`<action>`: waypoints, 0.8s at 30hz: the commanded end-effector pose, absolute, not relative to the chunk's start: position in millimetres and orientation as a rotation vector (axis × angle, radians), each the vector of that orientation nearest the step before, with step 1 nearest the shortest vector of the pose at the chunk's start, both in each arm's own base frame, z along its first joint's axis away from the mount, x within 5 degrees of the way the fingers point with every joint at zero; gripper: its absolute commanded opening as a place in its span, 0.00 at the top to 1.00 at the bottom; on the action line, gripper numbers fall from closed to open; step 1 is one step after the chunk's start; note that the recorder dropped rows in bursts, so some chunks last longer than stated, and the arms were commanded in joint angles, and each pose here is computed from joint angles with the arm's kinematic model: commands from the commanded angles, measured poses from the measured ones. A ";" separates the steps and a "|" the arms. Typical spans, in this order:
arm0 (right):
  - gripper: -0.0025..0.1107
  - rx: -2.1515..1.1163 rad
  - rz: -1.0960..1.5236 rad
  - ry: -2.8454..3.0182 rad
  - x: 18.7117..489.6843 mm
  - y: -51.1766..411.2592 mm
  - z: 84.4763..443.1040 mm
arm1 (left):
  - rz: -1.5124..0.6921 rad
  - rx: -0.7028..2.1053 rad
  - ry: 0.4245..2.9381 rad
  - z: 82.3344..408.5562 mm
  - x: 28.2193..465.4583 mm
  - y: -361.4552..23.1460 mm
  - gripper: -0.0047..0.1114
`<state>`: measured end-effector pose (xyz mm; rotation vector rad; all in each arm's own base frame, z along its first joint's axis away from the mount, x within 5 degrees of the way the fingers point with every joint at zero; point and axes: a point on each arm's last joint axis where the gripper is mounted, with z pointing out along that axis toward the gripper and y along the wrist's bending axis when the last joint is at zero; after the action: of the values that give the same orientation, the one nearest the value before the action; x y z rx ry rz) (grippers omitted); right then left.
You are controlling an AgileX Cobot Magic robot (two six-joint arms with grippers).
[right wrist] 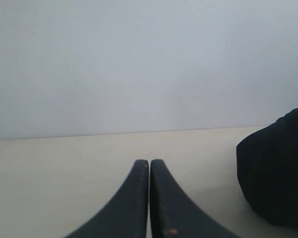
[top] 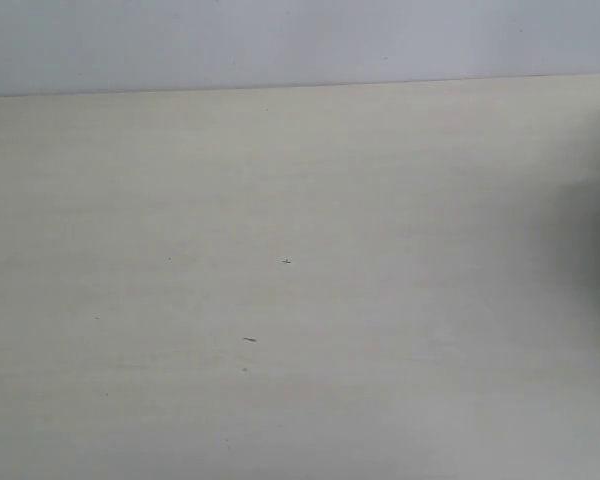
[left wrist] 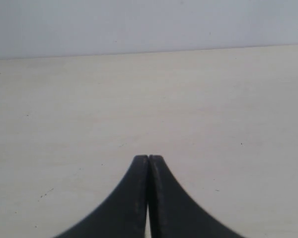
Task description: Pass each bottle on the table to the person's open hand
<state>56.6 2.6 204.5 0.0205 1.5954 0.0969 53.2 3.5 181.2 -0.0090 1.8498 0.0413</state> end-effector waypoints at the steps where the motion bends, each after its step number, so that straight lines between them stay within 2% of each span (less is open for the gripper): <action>1: 0.97 0.019 0.088 1.594 56.4 2.3 203.2 | 0.040 -0.014 1.844 180.7 53.0 3.5 0.94; 24: 0.97 0.038 0.110 1.594 56.4 2.5 203.2 | 0.040 -0.014 1.844 180.7 53.0 3.5 0.94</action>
<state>56.6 2.7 204.5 0.0287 1.5955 0.1069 53.2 3.5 181.2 -0.0090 1.8498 0.0413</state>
